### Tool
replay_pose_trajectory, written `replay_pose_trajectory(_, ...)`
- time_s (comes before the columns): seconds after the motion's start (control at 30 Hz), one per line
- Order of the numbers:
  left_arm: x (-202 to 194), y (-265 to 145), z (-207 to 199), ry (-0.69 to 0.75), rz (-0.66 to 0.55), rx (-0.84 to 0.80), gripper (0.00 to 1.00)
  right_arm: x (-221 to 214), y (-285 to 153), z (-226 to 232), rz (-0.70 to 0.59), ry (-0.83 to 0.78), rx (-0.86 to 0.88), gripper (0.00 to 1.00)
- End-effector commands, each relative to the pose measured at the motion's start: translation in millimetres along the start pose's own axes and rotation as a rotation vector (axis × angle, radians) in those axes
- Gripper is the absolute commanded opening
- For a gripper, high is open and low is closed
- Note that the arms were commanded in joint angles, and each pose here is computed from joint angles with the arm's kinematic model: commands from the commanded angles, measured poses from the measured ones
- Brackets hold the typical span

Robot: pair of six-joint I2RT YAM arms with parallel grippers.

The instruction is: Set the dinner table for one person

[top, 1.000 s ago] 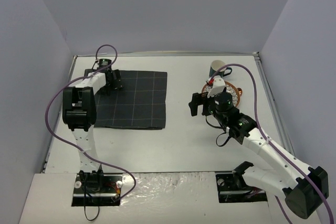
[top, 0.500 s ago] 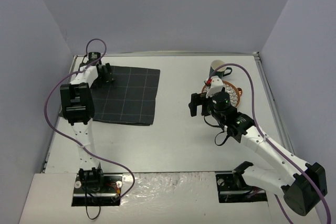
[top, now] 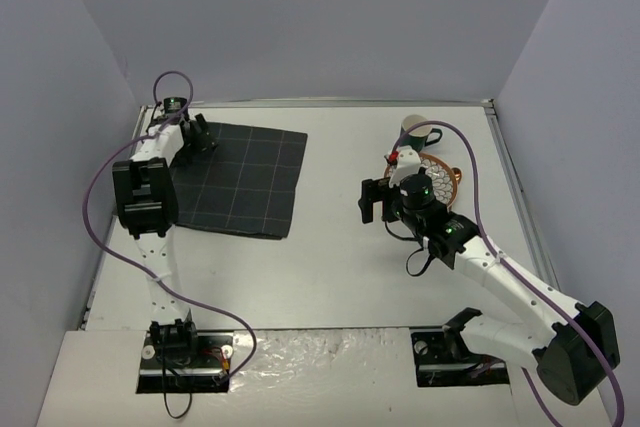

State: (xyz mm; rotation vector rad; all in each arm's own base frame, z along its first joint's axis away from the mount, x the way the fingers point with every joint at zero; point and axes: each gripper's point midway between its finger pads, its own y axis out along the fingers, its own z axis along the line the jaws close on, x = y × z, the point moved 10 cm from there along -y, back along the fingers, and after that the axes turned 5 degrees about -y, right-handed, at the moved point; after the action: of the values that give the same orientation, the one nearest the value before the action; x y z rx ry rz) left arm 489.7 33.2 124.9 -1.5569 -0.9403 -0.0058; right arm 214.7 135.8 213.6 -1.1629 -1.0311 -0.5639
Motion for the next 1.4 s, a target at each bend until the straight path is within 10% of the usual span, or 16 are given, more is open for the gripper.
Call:
replay_pose_trajectory(0.0, 10.4, -70.8, -22.4, 0.086, -0.093, -0.098, 0.93, 15.4, -1.9, -1.0, -0.082, -0.002, 0.0, 1.0)
replay_pose_trajectory(0.4, -80.4, -111.7, -78.7, 0.523, 0.015, -0.222, 0.97, 20.5, -12.0, 1.5, -0.122, 0.013, 0.041, 1.0)
replay_pose_trajectory(1.37, -120.8, -24.5, -125.3, 0.461, 0.1, -0.165, 0.97, 20.5, -28.0, -1.5, -0.154, 0.047, 0.033, 1.0)
